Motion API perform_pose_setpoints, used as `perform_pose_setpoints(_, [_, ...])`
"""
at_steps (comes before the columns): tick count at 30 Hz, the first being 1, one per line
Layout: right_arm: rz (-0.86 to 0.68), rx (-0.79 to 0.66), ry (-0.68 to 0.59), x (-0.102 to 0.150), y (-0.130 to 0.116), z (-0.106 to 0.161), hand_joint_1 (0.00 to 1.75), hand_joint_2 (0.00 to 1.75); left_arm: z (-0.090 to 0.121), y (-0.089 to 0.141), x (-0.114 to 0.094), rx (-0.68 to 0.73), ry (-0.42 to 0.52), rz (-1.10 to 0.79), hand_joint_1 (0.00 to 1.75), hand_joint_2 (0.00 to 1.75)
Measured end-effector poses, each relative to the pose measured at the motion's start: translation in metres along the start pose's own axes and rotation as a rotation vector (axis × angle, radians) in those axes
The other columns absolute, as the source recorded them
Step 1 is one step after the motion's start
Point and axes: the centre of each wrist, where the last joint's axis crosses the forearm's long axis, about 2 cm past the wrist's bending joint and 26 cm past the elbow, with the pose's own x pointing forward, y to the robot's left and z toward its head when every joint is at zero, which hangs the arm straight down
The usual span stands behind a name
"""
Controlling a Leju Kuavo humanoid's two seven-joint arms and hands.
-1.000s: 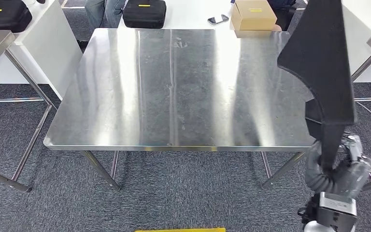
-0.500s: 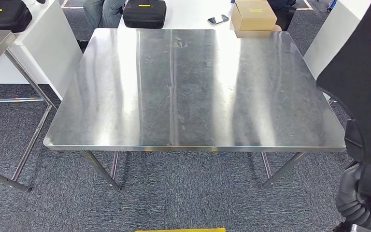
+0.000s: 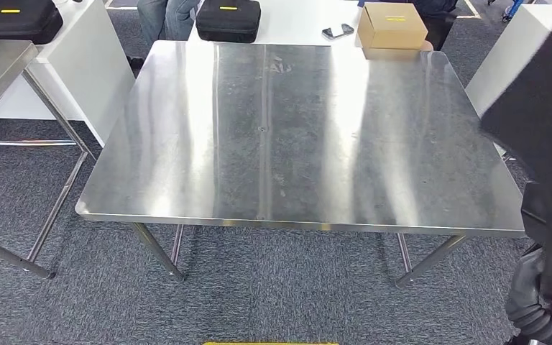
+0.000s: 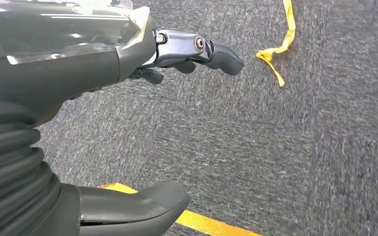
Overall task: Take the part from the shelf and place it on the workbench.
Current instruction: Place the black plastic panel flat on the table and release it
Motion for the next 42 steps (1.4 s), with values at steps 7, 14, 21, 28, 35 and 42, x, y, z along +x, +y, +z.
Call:
perform_pose_setpoints(7, [0.001, -0.002, 0.001, -0.001, 0.0002, -0.001, 1.75, 1.75, -0.0007, 0.0008, -0.0003, 0.002, 0.0, -0.001, 0.0, 1.75])
perform_pose_setpoints(14, [-0.003, 0.004, 0.0, -0.0017, 0.0009, -0.0022, 1.75, 1.75, -0.0007, 0.0007, -0.0003, 0.001, 0.0, -0.004, 0.0, 1.75])
perform_pose_setpoints(21, [-0.002, 0.005, -0.002, -0.0032, 0.0031, -0.0047, 1.75, 1.75, -0.0018, 0.0012, 0.0004, 0.011, -0.001, -0.007, 0.0, 1.75])
perform_pose_setpoints(28, [0.006, 0.006, -0.005, -0.0041, 0.0045, -0.0064, 1.75, 1.75, -0.0021, 0.0004, 0.0013, 0.008, -0.001, -0.007, 0.0, 1.75])
perform_pose_setpoints(35, [0.009, 0.01, 0.001, -0.0053, 0.0051, -0.0051, 1.75, 1.75, -0.001, -0.0012, 0.001, 0.002, 0.003, -0.004, 0.0, 1.75])
perform_pose_setpoints(42, [0.01, 0.011, 0.003, -0.0054, 0.0054, -0.0049, 1.75, 1.75, -0.0025, -0.0005, 0.0022, 0.0, -0.004, -0.008, 0.0, 1.75])
